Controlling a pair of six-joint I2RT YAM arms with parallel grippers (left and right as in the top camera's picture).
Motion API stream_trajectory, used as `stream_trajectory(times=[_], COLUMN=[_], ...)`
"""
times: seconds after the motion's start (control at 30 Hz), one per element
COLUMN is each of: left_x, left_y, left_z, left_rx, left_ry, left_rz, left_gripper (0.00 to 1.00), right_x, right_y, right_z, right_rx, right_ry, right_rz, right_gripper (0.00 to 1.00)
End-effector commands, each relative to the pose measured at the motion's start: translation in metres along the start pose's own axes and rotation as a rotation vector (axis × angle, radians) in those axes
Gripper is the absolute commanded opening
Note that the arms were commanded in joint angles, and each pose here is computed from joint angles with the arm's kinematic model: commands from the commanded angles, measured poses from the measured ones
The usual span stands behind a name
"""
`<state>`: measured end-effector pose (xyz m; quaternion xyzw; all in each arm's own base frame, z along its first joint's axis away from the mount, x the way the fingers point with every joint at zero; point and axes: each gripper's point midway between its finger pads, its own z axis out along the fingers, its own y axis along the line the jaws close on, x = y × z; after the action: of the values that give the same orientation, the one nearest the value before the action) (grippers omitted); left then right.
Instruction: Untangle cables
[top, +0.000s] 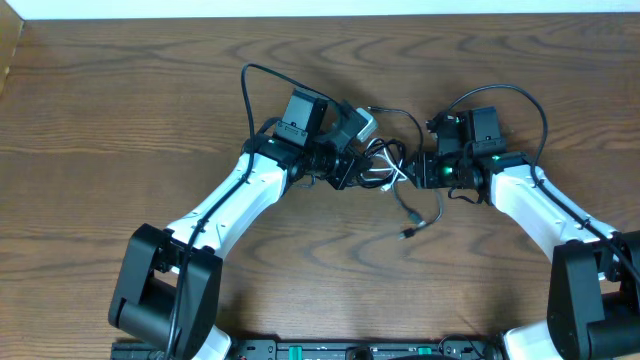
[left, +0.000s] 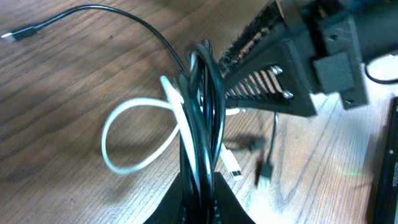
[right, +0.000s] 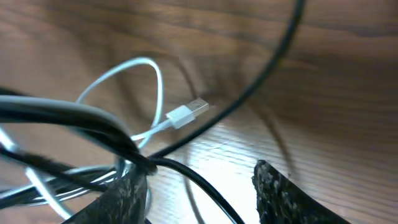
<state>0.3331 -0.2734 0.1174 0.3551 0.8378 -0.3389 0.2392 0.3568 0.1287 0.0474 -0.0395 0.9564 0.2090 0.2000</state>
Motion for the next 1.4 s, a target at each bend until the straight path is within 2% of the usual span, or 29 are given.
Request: stream_trajectory(times=[0.0, 0.1, 0.27, 0.4, 0.5, 0.67, 0.7, 0.73, 0.83, 0.9, 1.03, 1.13, 1.37], left_x=[-0.004, -0.005, -0.008, -0.009, -0.013, -0.023, -0.028, -0.030, -0.031, -0.031, -0.031, -0.031, -0.031], left_y=[-0.008, -0.003, 0.022, 0.036, 0.037, 0.037, 0.038, 0.038, 0.038, 0.038, 0.039, 0.038, 0.036], left_z=[-0.006, -0.006, -0.008, -0.011, -0.011, -0.012, -0.013, -0.013, -0.013, -0.013, -0.013, -0.013, -0.013], left_rx=[0.030, 0.000, -0.142, -0.221, -0.217, -0.196, -0.177, -0.168, -0.148, -0.138, -0.121, -0.108, -0.086], left_ry=[-0.021, -0.024, -0.040, -0.064, -0.090, -0.160, -0.197, -0.211, -0.234, -0.244, -0.257, -0.262, -0.262], left_rz=[0.037, 0.001, -0.168, -0.306, -0.401, -0.658, -0.820, -0.895, -1.084, -1.182, -1.330, -1.412, -1.515], left_gripper=[0.07, 0.07, 0.07, 0.07, 0.08, 0.08, 0.08, 0.07, 0.07, 0.07, 0.07, 0.07, 0.08], right_x=[-0.013, -0.017, -0.024, -0.024, -0.012, 0.007, 0.011, 0.012, 0.013, 0.011, 0.007, 0.009, 0.010], right_y=[-0.019, -0.017, 0.025, 0.026, 0.035, 0.047, 0.052, 0.055, 0.067, 0.071, 0.069, 0.070, 0.078], right_z=[-0.009, -0.015, -0.039, -0.053, -0.052, -0.045, -0.042, -0.041, -0.039, -0.037, -0.029, -0.024, -0.015], right_rx=[0.119, 0.102, -0.137, -0.157, -0.214, -0.254, -0.263, -0.266, -0.278, -0.272, -0.188, -0.133, -0.025], right_ry=[-0.054, -0.066, -0.094, -0.102, -0.047, 0.035, 0.053, 0.060, 0.072, 0.070, 0.047, 0.032, -0.029], right_rz=[0.018, 0.022, -0.058, -0.018, 0.003, 0.012, 0.030, 0.047, 0.114, 0.173, 0.302, 0.335, 0.429], right_gripper=[0.52, 0.53, 0.57, 0.62, 0.62, 0.56, 0.54, 0.53, 0.41, 0.37, 0.35, 0.35, 0.30])
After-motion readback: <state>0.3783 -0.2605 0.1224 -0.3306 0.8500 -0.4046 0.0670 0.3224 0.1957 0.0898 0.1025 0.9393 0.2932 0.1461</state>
